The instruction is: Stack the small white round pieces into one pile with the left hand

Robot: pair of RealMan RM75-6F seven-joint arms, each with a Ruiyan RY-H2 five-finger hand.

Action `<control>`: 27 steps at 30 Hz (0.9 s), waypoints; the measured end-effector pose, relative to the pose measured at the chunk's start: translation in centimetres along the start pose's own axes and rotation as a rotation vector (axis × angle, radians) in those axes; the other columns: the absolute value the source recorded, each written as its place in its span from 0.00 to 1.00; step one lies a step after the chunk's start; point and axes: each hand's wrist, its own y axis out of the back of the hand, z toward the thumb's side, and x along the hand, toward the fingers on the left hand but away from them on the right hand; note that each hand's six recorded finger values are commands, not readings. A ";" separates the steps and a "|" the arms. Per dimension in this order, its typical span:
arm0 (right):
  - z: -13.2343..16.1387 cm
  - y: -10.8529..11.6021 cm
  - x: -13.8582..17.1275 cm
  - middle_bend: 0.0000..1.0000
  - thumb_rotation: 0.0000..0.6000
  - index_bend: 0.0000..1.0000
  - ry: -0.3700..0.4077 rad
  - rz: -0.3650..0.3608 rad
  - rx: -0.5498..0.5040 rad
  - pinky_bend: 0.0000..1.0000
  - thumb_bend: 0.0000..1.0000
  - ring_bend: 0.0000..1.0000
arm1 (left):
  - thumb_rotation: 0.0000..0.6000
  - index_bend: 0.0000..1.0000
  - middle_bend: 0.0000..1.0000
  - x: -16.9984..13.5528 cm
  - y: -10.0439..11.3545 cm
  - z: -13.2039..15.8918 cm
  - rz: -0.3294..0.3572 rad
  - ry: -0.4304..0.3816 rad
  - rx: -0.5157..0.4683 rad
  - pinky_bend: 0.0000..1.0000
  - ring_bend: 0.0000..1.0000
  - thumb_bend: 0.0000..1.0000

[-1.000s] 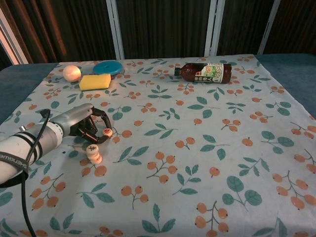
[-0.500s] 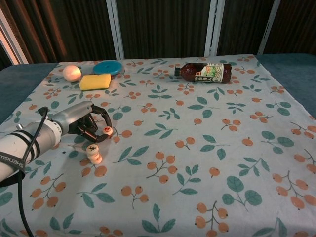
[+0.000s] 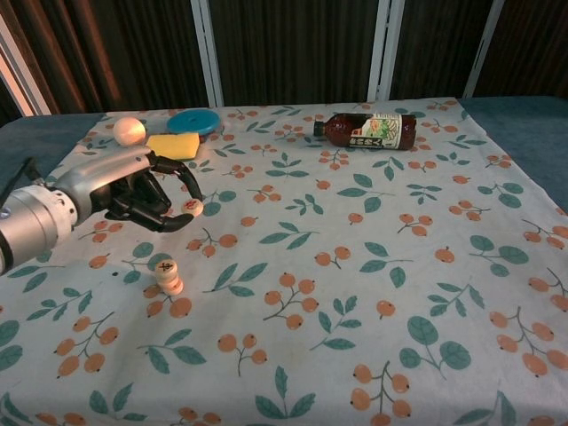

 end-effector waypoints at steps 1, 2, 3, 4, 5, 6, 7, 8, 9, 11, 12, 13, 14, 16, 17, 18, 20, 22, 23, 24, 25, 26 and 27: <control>0.1 0.0 0.0 0.00 1.00 0.00 0.003 0.001 -0.001 0.00 0.07 0.00 | 1.00 0.51 1.00 -0.5 0.1 0.0 0.000 -0.005 0.013 1.00 1.00 0.37; 0.1 -0.1 0.0 0.00 1.00 0.00 0.006 0.003 -0.002 0.00 0.07 0.00 | 1.00 0.51 1.00 -1.0 -0.1 -0.1 -0.003 -0.009 0.024 1.00 1.00 0.37; 0.2 -0.1 0.1 0.00 1.00 0.00 0.007 0.003 -0.002 0.00 0.07 0.00 | 1.00 0.51 1.00 -1.6 -0.4 -0.1 -0.011 -0.012 0.036 1.00 1.00 0.37; 0.2 -0.1 0.1 0.00 1.00 0.00 0.007 0.003 -0.003 0.00 0.07 0.00 | 1.00 0.51 1.00 -1.9 -0.6 -0.2 -0.016 -0.013 0.045 1.00 1.00 0.37; 0.2 -0.1 0.1 0.00 1.00 0.00 0.008 0.002 -0.003 0.00 0.07 0.00 | 1.00 0.51 1.00 -2.2 -0.8 -0.2 -0.020 -0.014 0.056 1.00 1.00 0.37; 0.2 0.0 0.1 0.00 1.00 0.00 0.008 0.001 -0.003 0.00 0.07 0.00 | 1.00 0.51 1.00 -2.5 -1.1 -0.4 -0.025 -0.015 0.072 1.00 1.00 0.37; 0.2 0.0 0.2 0.00 1.00 0.00 0.008 0.001 -0.004 0.00 0.07 0.00 | 1.00 0.51 1.00 -2.7 -1.4 -0.5 -0.027 -0.014 0.079 1.00 1.00 0.37; 0.2 0.0 0.2 0.00 1.00 0.00 0.008 0.000 -0.006 0.00 0.07 0.00 | 1.00 0.50 1.00 -2.8 -1.6 -0.6 -0.030 -0.013 0.082 1.00 1.00 0.37; 0.1 0.0 0.2 0.00 1.00 0.00 0.008 -0.001 -0.007 0.00 0.07 0.00 | 1.00 0.50 1.00 -2.9 -1.9 -0.7 -0.033 -0.011 0.084 1.00 1.00 0.37; 0.1 0.1 0.2 0.00 1.00 0.00 0.007 -0.001 -0.008 0.00 0.07 0.00 | 1.00 0.50 1.00 -3.0 -2.0 -0.9 -0.034 -0.010 0.092 1.00 1.00 0.37; 0.1 0.1 0.2 0.00 1.00 0.00 0.007 -0.002 -0.009 0.00 0.07 0.00 | 1.00 0.50 1.00 -3.0 -2.1 -1.0 -0.032 -0.008 0.097 1.00 1.00 0.37; 0.0 0.1 0.2 0.00 1.00 0.00 0.007 -0.002 -0.010 0.00 0.07 0.00 | 1.00 0.50 1.00 -3.0 -2.2 -1.1 -0.031 -0.007 0.100 1.00 1.00 0.37; 0.0 0.1 0.2 0.00 1.00 0.00 0.006 -0.004 -0.010 0.00 0.07 0.00 | 1.00 0.50 1.00 -3.0 -2.2 -1.2 -0.031 -0.004 0.102 1.00 1.00 0.37; 0.0 0.2 0.2 0.00 1.00 0.00 0.006 -0.005 -0.010 0.00 0.07 0.00 | 1.00 0.50 1.00 -2.9 -2.3 -1.4 -0.030 0.000 0.104 1.00 1.00 0.37; 0.0 0.2 0.2 0.00 1.00 0.00 0.005 -0.006 -0.011 0.00 0.07 0.00 | 1.00 0.50 1.00 -2.9 -2.3 -1.5 -0.031 0.001 0.105 1.00 1.00 0.37; 0.0 0.2 0.2 0.00 1.00 0.00 0.005 -0.007 -0.011 0.00 0.07 0.00 | 1.00 0.50 1.00 -2.9 -2.3 -1.6 -0.034 0.002 0.109 1.00 1.00 0.37; 0.0 0.2 0.2 0.00 1.00 0.00 0.005 -0.007 -0.010 0.00 0.07 0.00 | 1.00 0.49 1.00 -2.9 -2.3 -1.7 -0.038 0.005 0.119 1.00 1.00 0.37; 0.0 0.2 0.2 0.00 1.00 0.00 0.006 -0.006 -0.009 0.00 0.07 0.00 | 1.00 0.49 1.00 -2.9 -2.3 -1.9 -0.043 0.008 0.131 1.00 1.00 0.37; 0.0 0.1 0.2 0.00 1.00 0.00 0.006 -0.005 -0.008 0.00 0.07 0.00 | 1.00 0.48 1.00 -2.9 -2.3 -2.0 -0.044 0.008 0.133 1.00 1.00 0.37; 0.0 0.1 0.2 0.00 1.00 0.00 0.006 -0.005 -0.008 0.00 0.07 0.00 | 1.00 0.48 1.00 -3.0 -2.3 -2.0 -0.045 0.007 0.137 1.00 1.00 0.37; 0.0 0.1 0.2 0.00 1.00 0.00 0.006 -0.004 -0.007 0.00 0.07 0.00 | 1.00 0.48 1.00 -3.0 -2.3 -2.1 -0.045 0.007 0.139 1.00 1.00 0.37; 0.0 0.1 0.2 0.00 1.00 0.00 0.006 -0.004 -0.007 0.00 0.07 0.00 | 1.00 0.48 1.00 -3.0 -2.3 -2.1 -0.045 0.008 0.140 1.00 1.00 0.37; 0.1 0.1 0.2 0.00 1.00 0.00 0.006 -0.005 -0.007 0.00 0.07 0.00 | 1.00 0.48 1.00 -3.0 -2.3 -2.2 -0.045 0.010 0.142 1.00 1.00 0.37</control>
